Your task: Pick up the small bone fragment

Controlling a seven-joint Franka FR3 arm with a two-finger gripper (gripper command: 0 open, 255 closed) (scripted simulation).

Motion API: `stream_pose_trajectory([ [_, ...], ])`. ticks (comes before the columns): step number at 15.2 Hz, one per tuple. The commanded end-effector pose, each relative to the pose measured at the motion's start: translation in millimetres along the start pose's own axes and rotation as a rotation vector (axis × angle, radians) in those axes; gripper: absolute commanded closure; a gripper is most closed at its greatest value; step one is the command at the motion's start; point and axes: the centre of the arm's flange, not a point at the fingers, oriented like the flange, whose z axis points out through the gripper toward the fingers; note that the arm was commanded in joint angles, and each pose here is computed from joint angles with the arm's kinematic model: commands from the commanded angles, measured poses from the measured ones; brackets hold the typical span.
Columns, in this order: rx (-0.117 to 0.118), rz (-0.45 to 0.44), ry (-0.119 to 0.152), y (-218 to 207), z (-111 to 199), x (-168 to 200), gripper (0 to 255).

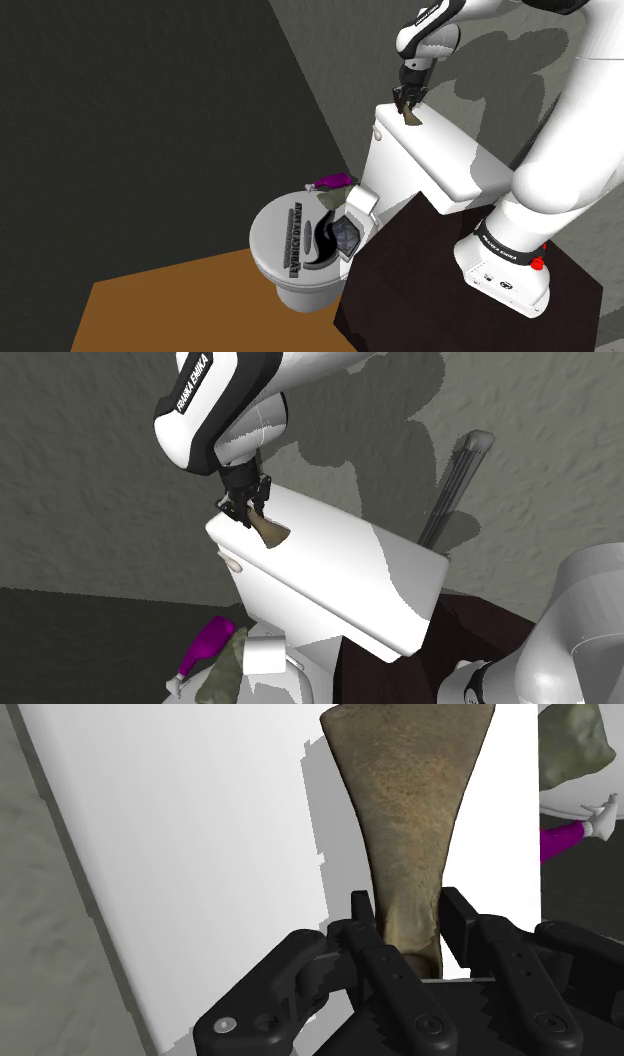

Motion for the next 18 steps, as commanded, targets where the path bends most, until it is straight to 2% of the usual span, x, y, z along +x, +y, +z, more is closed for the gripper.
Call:
stream_pose_trajectory([
  [1,0.000,0.000,0.000,0,0,-1,255],
  [16,0.000,0.000,0.000,1,-79,-5,255],
  [18,0.000,0.000,0.000,1,-80,-5,255],
])
